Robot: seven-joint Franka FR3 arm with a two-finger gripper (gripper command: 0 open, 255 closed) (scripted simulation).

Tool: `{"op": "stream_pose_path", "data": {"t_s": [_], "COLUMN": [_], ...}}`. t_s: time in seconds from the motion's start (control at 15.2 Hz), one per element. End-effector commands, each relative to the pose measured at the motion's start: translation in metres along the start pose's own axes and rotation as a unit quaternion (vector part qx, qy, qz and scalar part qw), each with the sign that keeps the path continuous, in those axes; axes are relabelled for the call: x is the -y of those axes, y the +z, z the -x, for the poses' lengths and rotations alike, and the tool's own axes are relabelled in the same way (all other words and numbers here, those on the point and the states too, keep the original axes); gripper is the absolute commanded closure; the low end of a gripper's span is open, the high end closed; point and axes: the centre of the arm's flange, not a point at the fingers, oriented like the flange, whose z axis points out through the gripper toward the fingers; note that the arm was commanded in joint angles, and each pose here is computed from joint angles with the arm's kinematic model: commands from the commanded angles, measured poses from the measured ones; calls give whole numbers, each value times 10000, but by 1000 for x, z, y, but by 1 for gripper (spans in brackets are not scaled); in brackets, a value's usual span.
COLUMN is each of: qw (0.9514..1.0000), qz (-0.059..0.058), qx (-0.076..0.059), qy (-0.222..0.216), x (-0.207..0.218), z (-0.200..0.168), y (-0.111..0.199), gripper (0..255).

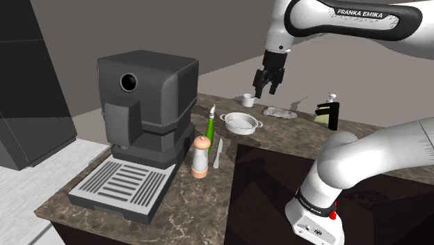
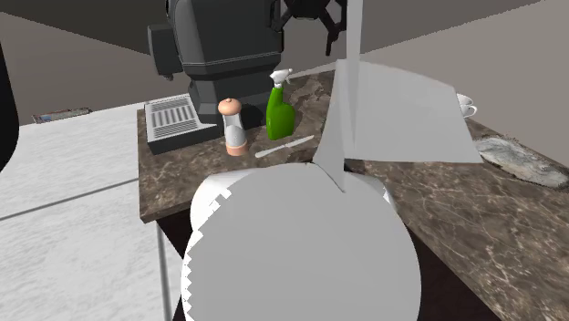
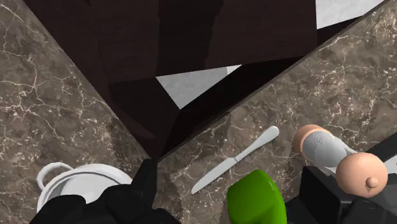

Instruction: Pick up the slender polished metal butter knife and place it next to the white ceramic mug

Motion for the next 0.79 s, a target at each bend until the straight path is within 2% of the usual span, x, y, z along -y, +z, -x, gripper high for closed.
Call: {"op": "stream_pose_path", "data": {"t_s": [0.0, 0.33, 0.53, 0.73], "qw": [10000, 9969, 9920, 9850], "qz": [0, 58, 93, 127], "qx": [0, -222, -354, -486], "qy": [0, 754, 1205, 1653], "x": [0, 17, 26, 33], "z": [0, -18, -31, -46], "y": [0, 59, 95, 130], "gripper": [0, 0, 0, 0]}}
